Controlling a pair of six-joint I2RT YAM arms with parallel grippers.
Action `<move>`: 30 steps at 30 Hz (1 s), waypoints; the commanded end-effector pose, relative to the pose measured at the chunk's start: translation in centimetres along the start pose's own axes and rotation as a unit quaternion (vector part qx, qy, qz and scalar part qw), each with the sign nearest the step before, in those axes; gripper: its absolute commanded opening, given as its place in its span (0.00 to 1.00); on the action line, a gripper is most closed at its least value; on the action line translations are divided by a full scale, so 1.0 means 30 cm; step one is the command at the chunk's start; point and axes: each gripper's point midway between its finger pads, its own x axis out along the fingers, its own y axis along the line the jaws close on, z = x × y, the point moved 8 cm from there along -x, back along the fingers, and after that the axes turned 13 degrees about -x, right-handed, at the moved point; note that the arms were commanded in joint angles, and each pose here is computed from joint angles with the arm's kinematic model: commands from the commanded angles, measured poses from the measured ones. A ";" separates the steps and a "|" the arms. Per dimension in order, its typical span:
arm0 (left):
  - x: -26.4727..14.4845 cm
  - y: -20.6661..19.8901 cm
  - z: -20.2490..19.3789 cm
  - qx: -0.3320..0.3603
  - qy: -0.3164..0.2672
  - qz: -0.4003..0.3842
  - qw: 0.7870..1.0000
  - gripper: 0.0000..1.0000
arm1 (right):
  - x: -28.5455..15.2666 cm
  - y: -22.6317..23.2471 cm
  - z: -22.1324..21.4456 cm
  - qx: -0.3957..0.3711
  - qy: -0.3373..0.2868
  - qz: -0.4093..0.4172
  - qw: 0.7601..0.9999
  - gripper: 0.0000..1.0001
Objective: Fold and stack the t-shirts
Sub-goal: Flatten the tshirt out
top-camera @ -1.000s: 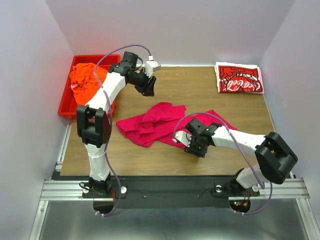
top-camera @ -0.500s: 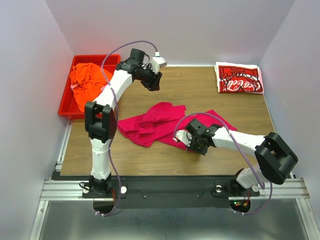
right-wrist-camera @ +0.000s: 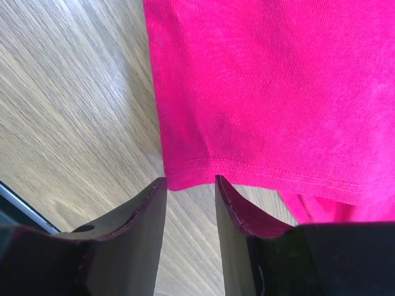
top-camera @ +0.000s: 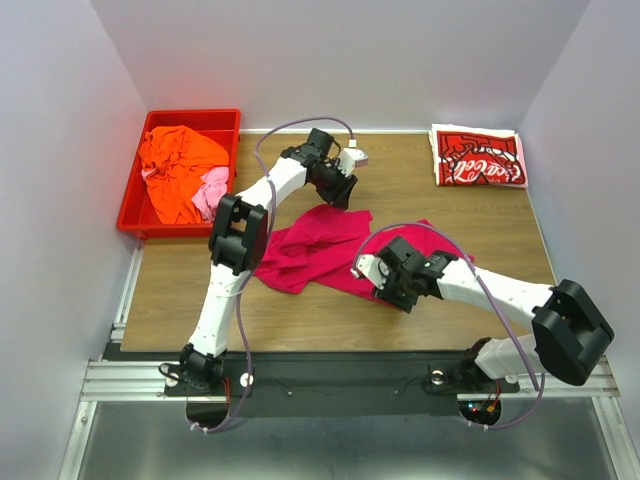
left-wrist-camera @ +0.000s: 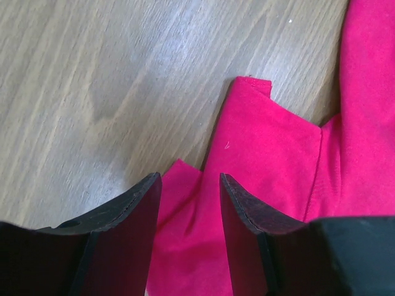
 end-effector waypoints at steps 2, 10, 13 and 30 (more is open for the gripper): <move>-0.040 -0.011 0.054 0.017 -0.035 0.006 0.999 0.54 | -0.009 -0.010 -0.005 0.000 0.007 -0.005 1.000 0.43; 0.008 0.016 0.028 0.009 -0.027 0.010 1.000 0.51 | -0.037 -0.024 -0.032 0.009 0.008 -0.006 1.000 0.52; 0.021 0.020 0.023 0.008 -0.024 0.006 1.000 0.51 | -0.042 -0.032 -0.039 0.010 0.008 -0.003 1.000 0.56; 0.066 0.034 -0.035 0.002 0.003 -0.003 1.000 0.22 | -0.016 -0.040 -0.022 0.008 0.017 0.029 0.999 0.55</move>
